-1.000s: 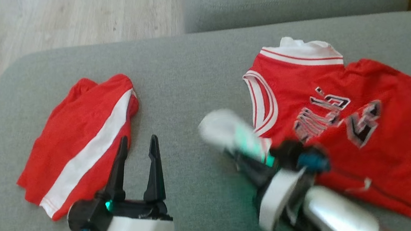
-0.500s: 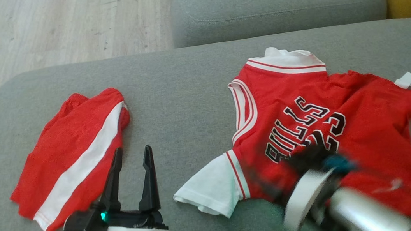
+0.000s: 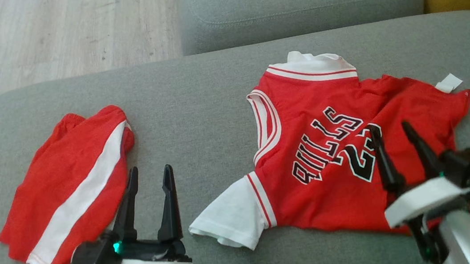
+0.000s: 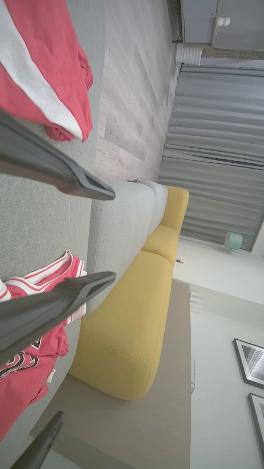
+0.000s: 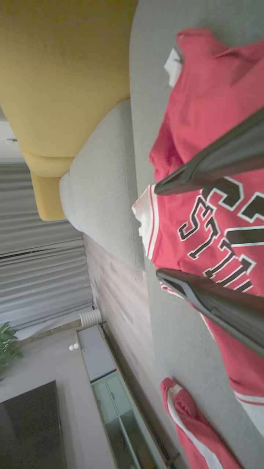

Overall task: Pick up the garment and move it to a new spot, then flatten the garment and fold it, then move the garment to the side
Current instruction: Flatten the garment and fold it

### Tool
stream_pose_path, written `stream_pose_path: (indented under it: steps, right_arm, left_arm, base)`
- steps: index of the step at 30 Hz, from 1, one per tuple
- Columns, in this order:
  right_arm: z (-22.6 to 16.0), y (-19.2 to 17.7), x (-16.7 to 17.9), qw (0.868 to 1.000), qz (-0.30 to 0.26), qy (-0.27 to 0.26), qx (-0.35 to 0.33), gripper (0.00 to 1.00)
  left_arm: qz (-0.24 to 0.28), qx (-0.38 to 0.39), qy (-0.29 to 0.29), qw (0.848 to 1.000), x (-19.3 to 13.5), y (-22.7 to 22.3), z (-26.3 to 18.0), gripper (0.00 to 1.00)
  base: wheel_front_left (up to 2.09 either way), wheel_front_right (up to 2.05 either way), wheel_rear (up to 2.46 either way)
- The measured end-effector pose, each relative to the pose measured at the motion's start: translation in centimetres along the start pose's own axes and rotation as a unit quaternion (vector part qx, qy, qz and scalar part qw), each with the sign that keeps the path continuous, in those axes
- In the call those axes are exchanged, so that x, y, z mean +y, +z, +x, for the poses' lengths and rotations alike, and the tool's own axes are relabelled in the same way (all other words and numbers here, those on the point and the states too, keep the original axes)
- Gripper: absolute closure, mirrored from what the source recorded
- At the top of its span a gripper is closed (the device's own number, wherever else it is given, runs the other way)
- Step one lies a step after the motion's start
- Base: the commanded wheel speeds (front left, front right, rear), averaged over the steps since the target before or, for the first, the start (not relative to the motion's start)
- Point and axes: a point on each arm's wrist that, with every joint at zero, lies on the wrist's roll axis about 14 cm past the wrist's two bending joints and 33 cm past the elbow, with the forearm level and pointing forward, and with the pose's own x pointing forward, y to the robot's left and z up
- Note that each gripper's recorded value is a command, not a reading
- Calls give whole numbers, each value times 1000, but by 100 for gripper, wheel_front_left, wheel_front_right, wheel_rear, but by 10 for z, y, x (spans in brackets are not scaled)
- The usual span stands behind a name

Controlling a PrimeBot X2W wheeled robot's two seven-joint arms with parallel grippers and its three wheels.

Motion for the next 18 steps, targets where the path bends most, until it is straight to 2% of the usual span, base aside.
stream_pose_path:
  steps: [3,9,12,13,18]
  right_arm:
    - [-5,-7,-4,1000,-3,-13,6,0]
    - [15,0,-21,999,-30,-36,8,0]
    - [47,1,-27,997,-54,-37,33,0]
    - [67,-4,-27,996,-60,-33,57,0]
    - [113,-35,-17,987,-62,-14,149,0]
  left_arm:
    - [-2,5,0,1000,0,-3,1,0]
    - [-6,18,2,1000,4,-13,5,0]
    - [-6,24,-2,1000,5,-18,16,0]
    - [-5,25,-1,1000,8,-20,24,0]
    - [-6,30,3,1000,17,-25,37,0]
  base:
    - [0,0,0]
    - [0,0,0]
    - [0,0,0]
    - [0,0,0]
    - [0,0,0]
